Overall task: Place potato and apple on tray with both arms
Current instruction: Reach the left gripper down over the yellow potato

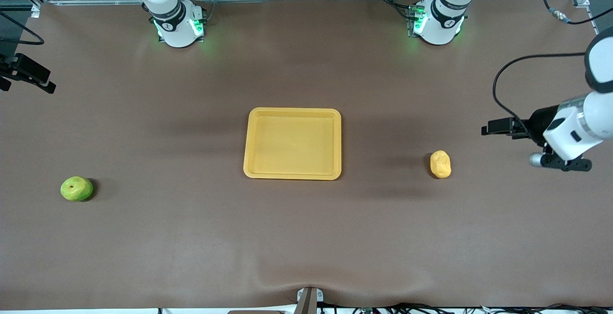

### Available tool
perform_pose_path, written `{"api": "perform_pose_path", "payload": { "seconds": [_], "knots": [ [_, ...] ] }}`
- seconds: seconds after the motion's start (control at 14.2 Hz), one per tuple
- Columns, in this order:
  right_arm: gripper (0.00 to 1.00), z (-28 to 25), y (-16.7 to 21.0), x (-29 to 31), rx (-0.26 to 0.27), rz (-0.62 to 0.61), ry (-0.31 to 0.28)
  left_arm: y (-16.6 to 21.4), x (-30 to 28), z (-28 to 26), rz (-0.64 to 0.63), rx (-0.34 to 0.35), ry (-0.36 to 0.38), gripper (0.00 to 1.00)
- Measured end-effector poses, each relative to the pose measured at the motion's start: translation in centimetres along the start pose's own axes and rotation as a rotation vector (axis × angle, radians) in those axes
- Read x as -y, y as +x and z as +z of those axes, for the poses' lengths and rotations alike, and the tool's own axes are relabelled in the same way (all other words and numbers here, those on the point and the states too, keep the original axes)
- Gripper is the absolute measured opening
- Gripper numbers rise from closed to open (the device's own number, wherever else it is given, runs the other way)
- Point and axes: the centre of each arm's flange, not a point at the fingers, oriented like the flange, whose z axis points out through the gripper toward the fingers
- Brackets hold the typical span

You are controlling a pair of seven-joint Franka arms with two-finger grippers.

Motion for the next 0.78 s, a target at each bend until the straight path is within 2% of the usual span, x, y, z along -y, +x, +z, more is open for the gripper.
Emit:
{"api": "perform_pose_path", "payload": {
  "seconds": [0.21,0.49,0.64,0.78],
  "knots": [
    [1.00,0.9,0.6,-0.6,0.011,0.011,-0.002,0.7,0.3,1.3,-0.004,0.013,-0.001,1.00],
    [1.00,2.2,1.5,-1.0,0.024,0.018,-0.003,2.5,0.6,7.0,-0.029,0.104,-0.002,1.00],
    [1.00,2.8,1.9,-1.0,0.030,0.019,-0.003,3.4,1.3,10.3,-0.039,0.155,0.055,1.00],
    [1.00,3.1,2.1,-1.0,0.036,0.019,-0.003,4.5,1.1,13.0,-0.016,0.163,0.138,1.00]
  ]
}}
